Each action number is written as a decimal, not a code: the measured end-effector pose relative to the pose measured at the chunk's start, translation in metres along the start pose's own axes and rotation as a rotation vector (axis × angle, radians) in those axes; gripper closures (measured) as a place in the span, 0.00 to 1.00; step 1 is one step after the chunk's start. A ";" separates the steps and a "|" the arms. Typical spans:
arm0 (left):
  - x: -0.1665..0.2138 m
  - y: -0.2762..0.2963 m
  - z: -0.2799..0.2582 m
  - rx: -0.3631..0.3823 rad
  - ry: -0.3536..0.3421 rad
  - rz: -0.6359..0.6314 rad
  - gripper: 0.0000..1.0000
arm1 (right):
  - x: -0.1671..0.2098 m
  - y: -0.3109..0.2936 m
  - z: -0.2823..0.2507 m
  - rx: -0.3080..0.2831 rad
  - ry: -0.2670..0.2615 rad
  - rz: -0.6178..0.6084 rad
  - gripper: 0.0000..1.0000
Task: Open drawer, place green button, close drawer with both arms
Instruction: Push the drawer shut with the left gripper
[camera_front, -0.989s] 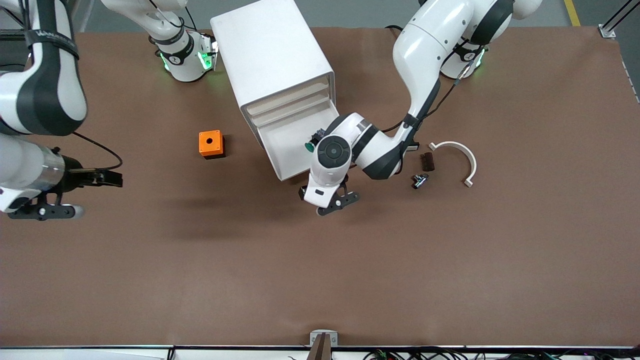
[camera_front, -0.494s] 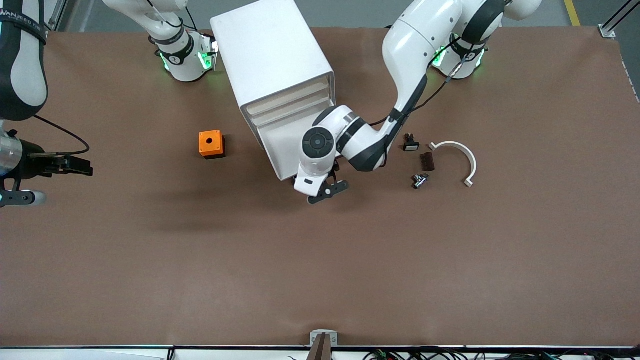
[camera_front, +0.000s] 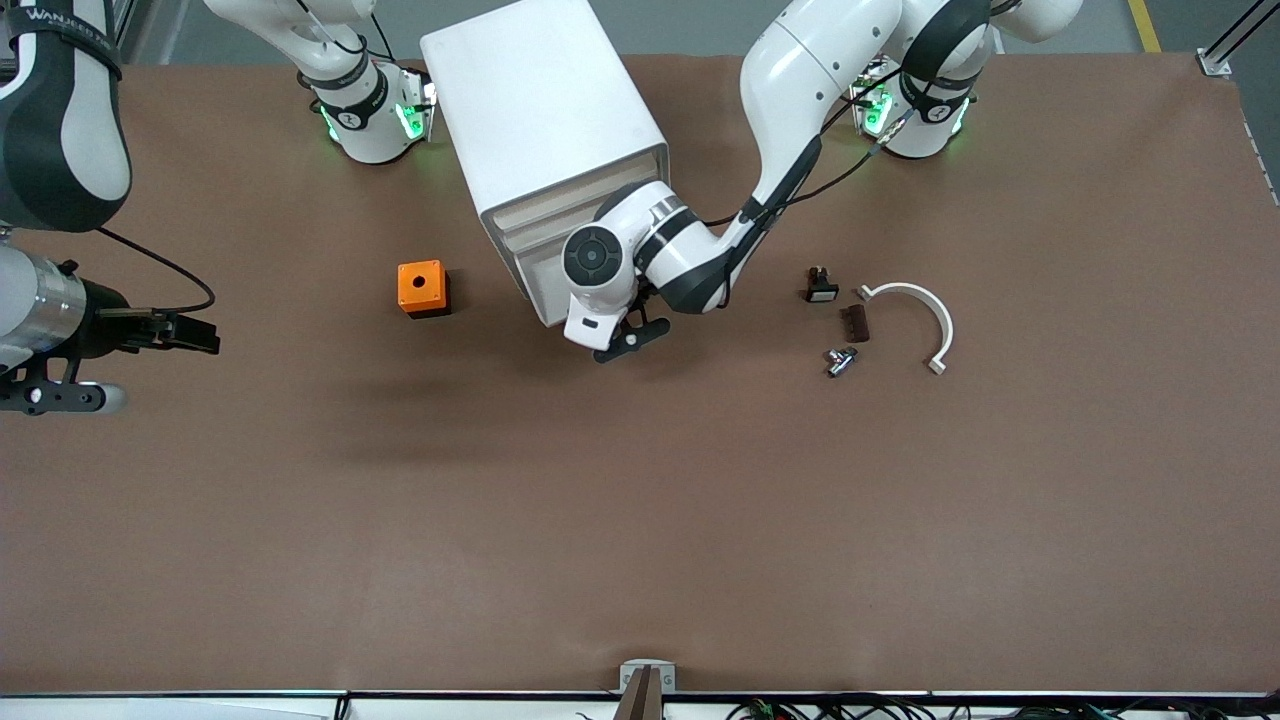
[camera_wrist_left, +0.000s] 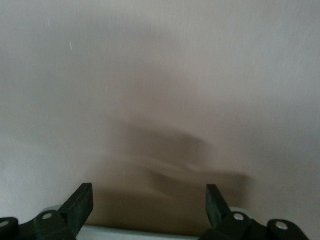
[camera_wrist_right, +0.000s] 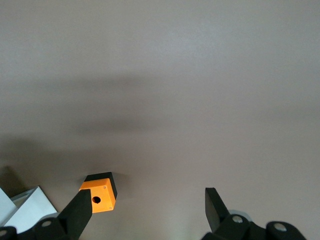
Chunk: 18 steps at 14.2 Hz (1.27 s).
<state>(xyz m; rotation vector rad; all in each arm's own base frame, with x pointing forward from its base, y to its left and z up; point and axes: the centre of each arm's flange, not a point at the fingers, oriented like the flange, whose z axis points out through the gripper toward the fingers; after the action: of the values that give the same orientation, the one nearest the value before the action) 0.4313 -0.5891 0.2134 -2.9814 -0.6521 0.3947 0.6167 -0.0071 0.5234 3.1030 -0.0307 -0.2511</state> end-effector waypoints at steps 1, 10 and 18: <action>-0.007 0.001 0.001 0.005 -0.016 -0.008 0.00 | 0.000 0.000 -0.004 0.000 0.010 0.001 0.00; -0.042 0.006 0.005 -0.003 -0.177 -0.104 0.00 | -0.007 0.002 -0.045 0.001 0.055 0.005 0.00; -0.043 0.004 0.009 -0.003 -0.246 -0.152 0.00 | -0.037 0.008 -0.068 0.017 0.028 0.016 0.00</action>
<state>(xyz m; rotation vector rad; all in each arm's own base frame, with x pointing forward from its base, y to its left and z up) 0.3926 -0.6106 0.2141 -2.8851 -0.8936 0.7556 0.5908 -0.0128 0.5968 3.1213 -0.0573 -0.2082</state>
